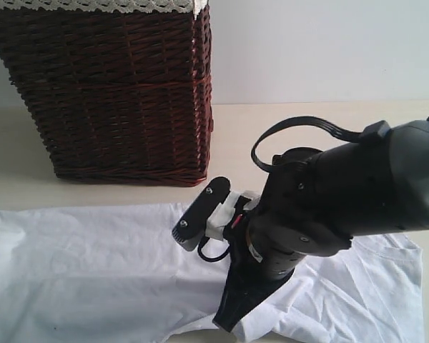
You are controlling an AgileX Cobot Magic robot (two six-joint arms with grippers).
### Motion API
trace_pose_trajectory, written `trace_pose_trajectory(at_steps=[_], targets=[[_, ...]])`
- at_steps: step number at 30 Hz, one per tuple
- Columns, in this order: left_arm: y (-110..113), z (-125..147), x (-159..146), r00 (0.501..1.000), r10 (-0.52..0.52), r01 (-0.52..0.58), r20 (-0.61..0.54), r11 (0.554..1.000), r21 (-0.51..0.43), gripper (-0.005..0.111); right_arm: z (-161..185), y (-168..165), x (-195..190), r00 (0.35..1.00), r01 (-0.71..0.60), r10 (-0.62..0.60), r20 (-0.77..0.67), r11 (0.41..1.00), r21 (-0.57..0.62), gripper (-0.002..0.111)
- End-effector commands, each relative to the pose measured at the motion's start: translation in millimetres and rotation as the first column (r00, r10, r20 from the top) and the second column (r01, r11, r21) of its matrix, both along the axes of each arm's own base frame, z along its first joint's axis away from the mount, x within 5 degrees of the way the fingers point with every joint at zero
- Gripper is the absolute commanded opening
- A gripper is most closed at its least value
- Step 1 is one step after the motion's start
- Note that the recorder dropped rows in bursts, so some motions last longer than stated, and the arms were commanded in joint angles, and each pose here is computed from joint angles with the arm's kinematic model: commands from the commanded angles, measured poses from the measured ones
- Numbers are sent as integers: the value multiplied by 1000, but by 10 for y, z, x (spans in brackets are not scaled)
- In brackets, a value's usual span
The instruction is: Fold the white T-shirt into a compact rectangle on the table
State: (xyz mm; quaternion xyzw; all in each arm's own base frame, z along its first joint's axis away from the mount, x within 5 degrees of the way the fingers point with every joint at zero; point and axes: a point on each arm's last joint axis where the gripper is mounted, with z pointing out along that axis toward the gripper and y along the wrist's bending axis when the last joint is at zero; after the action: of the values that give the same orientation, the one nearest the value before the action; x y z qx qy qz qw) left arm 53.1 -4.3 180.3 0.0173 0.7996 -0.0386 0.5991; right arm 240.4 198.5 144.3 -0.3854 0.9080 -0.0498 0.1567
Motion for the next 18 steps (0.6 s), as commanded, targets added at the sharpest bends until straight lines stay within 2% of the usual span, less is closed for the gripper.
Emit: trace_pose_trajectory(at_steps=[1,4,7,13,18], targets=[[2,10,0,1000,3,-3,16,1000,0,0,179,-11,8,999,-6,4,51,999,41,21],[2,10,0,1000,3,-3,16,1000,0,0,281,-16,-11,990,-124,122,75,992,20,39],[2,10,0,1000,3,-3,16,1000,0,0,306,3,-49,994,-100,97,45,993,67,50],[2,10,0,1000,3,-3,16,1000,0,0,210,114,-164,987,-107,126,-102,978,177,52],[2,10,0,1000,3,-3,16,1000,0,0,75,88,-136,987,-89,103,-123,990,113,52]])
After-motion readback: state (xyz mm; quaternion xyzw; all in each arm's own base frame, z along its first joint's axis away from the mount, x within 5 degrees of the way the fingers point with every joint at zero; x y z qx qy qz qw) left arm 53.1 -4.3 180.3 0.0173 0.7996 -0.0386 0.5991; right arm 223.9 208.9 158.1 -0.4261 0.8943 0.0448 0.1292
